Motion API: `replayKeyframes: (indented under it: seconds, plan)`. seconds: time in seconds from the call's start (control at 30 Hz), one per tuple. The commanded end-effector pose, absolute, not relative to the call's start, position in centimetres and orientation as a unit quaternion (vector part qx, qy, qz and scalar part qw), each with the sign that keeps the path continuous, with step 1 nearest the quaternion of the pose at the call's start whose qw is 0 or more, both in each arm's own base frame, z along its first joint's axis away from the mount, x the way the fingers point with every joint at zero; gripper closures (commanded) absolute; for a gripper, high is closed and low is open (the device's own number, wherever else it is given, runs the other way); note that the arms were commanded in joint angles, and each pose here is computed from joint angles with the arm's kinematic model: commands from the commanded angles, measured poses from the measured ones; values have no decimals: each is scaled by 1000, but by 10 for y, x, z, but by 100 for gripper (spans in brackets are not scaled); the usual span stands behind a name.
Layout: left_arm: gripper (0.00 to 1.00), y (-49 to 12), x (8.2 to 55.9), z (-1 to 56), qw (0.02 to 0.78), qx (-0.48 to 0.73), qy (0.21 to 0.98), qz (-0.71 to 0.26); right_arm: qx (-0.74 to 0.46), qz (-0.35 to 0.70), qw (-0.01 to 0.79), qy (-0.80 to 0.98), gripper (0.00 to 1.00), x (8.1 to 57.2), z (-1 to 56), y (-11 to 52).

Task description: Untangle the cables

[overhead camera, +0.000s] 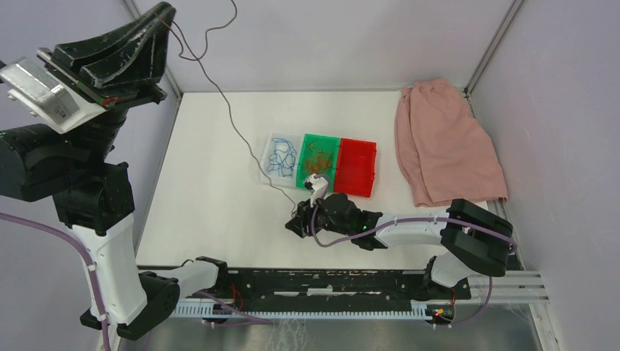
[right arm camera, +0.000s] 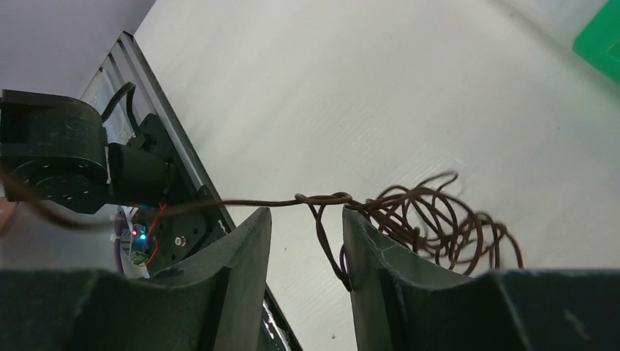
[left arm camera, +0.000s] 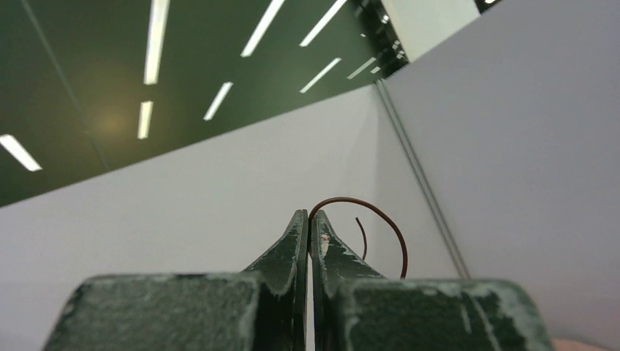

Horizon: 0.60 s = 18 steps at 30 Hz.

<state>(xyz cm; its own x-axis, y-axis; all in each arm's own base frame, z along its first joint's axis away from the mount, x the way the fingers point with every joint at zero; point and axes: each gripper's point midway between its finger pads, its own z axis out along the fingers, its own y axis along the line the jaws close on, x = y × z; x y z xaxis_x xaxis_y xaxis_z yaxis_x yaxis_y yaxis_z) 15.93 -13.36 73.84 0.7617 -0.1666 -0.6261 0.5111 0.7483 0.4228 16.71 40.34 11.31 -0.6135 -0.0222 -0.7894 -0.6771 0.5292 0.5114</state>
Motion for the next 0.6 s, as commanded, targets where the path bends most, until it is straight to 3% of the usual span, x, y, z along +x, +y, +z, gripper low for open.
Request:
replayKeyframes:
  seconds: [0.0, 0.57]
  plan:
    - [97, -92, 132, 791, 952, 225, 190, -79, -202, 429, 384, 792, 52, 172, 104, 402]
    - [97, -37, 82, 845, 991, 111, 62, 46, -146, 400, 370, 825, 54, 176, 66, 383]
